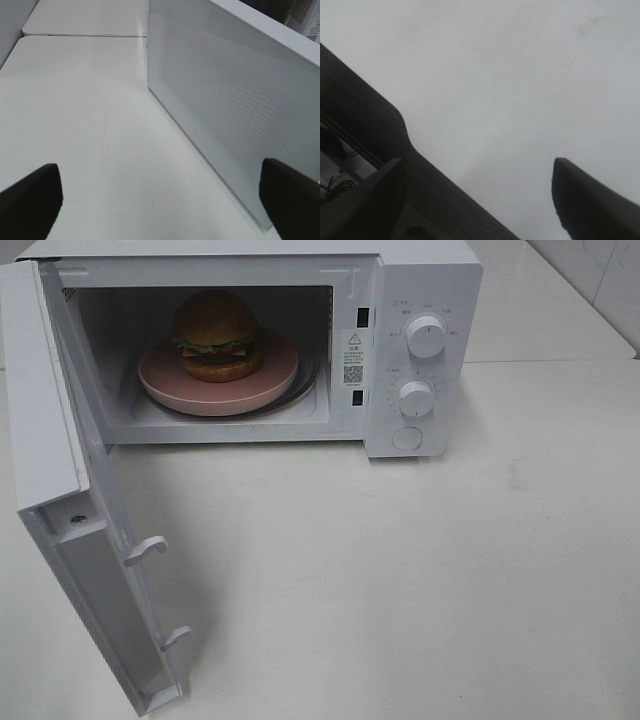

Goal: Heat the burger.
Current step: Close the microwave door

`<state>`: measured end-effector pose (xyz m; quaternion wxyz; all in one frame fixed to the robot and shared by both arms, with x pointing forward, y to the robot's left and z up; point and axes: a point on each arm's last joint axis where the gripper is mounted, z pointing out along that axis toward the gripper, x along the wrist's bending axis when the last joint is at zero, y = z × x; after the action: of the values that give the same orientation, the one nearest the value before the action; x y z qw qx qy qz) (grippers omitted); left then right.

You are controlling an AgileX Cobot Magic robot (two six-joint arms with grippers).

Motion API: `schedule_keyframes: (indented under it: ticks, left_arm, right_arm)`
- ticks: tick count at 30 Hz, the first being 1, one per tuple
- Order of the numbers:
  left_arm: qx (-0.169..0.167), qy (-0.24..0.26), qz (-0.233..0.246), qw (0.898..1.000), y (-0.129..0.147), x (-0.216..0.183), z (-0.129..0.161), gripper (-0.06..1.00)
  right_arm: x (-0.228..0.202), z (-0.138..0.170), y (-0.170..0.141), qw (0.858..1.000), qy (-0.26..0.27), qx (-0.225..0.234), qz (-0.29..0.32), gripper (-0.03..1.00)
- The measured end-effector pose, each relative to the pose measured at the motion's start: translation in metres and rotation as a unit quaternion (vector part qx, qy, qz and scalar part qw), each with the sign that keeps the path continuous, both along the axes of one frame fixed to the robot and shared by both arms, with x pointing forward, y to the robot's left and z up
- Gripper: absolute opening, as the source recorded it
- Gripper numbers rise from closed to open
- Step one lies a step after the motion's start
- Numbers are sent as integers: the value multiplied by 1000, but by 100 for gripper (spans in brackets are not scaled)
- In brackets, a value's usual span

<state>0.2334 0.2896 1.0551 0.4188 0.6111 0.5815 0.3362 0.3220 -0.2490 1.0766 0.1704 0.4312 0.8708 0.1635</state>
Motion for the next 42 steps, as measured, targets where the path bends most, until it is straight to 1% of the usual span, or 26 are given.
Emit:
schedule_keyframes:
  ticks: [2,3,5,6,7,11,12,13,15,22,24,25,26,27,28,30,31,32,33,35,36,37,38,40,41,42]
  left_arm:
    - [0,0,0,1000,0,0,0,99]
    - [0,0,0,1000,0,0,0,99]
    - [0,0,0,1000,0,0,0,99]
    - [0,0,0,1000,0,0,0,99]
    - [0,0,0,1000,0,0,0,99]
    - [0,0,0,1000,0,0,0,99]
    - [0,0,0,1000,0,0,0,99]
    - [0,0,0,1000,0,0,0,99]
    - [0,0,0,1000,0,0,0,99]
    - [0,0,0,1000,0,0,0,99]
    - [0,0,0,1000,0,0,0,99]
    - [0,0,0,1000,0,0,0,99]
    - [0,0,0,1000,0,0,0,99]
    - [0,0,0,1000,0,0,0,99]
    - [0,0,0,1000,0,0,0,99]
    - [0,0,0,1000,0,0,0,99]
    - [0,0,0,1000,0,0,0,99]
    - [0,0,0,1000,0,0,0,99]
    - [0,0,0,1000,0,0,0,99]
    - [0,0,0,1000,0,0,0,99]
    - [0,0,0,1000,0,0,0,99]
    - [0,0,0,1000,0,0,0,99]
    - [0,0,0,1000,0,0,0,99]
    - [0,0,0,1000,0,0,0,99]
    - [0,0,0,1000,0,0,0,99]
    - [0,0,0,1000,0,0,0,99]
  right_arm:
    - [-1,-3,-3,1000,-2,3,-7,76]
    - [-4,-7,-9,999,-15,14,-26,76]
    - [-4,-9,-12,999,-21,18,-37,76]
    - [-6,-13,-17,997,-35,28,-55,76]
    - [-6,-13,-17,997,-35,28,-55,76]
    - [-11,-20,-26,994,-55,40,-86,76]
    - [-15,-24,-30,992,-61,46,-102,76]
    - [-15,-24,-30,992,-61,46,-102,76]
    - [-22,-27,-36,988,-77,58,-121,76]
    - [-37,-29,-47,979,-109,76,-154,76]
    - [-44,-27,-52,971,-128,88,-180,76]
    - [-44,-27,-52,971,-128,88,-180,76]
    - [-47,-27,-53,968,-135,93,-189,76]
    - [-52,-26,-56,962,-150,99,-204,76]
    - [-52,-26,-56,962,-150,99,-204,76]
    - [-60,-25,-59,953,-173,109,-224,76]
    - [-60,-25,-59,953,-173,109,-224,76]
    - [-63,-25,-60,950,-180,113,-229,76]
    - [-68,-24,-61,944,-192,121,-240,76]
    - [-70,-24,-61,942,-196,125,-243,76]
    - [-74,-25,-61,937,-205,133,-250,76]
    - [-74,-25,-61,937,-205,133,-250,76]
    - [-78,-26,-61,933,-212,140,-256,76]
    - [-79,-27,-61,931,-215,142,-258,76]
    - [-82,-27,-61,927,-226,146,-262,76]
    - [-82,-27,-61,927,-226,146,-262,76]
